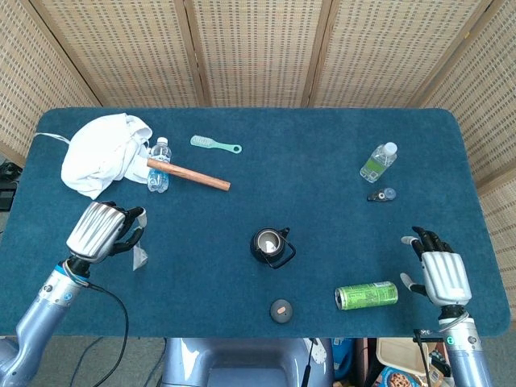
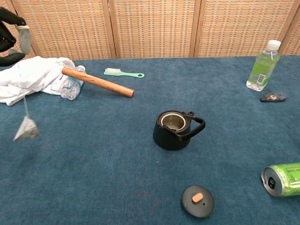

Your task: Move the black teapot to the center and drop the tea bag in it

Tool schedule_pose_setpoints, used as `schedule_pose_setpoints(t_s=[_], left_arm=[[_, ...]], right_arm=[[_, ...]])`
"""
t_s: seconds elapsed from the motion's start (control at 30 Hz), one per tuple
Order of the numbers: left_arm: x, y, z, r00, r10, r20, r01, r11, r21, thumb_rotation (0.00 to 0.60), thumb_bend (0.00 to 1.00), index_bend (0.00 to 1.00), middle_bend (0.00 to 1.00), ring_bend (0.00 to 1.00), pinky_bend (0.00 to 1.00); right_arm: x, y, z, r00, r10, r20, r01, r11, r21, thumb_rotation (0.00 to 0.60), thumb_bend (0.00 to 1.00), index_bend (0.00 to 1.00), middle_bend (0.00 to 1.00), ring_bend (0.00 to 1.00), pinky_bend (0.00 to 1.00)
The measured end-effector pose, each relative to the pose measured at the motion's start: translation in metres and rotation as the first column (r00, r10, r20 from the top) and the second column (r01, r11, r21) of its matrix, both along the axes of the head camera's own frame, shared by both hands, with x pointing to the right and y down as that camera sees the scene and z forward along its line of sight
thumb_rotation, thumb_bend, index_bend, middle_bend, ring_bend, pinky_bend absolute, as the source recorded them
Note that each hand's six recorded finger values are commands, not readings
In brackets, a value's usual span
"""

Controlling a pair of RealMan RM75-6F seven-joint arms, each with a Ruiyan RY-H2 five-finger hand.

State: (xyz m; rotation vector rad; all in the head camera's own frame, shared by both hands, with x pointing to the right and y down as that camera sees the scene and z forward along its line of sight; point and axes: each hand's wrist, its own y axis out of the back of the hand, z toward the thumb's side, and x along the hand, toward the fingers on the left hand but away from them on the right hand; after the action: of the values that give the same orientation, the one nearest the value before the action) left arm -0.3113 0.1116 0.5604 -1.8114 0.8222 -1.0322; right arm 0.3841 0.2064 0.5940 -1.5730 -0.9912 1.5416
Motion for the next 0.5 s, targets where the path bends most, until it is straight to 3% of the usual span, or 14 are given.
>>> schedule_pose_setpoints(t_s=[0.5], left_arm=[[0.068, -0.034, -0.017, 0.981, 0.133, -0.138, -0.131, 0.991, 0.018, 0.6, 0.47, 0.62, 0.9, 0.81, 0.67]], right_arm=[[-0.009, 0.0, -0.003, 0.999, -0.026, 0.034, 0.025, 0.999, 0.044, 0.6, 0.38, 0.31, 0.22, 0.19, 0.34]])
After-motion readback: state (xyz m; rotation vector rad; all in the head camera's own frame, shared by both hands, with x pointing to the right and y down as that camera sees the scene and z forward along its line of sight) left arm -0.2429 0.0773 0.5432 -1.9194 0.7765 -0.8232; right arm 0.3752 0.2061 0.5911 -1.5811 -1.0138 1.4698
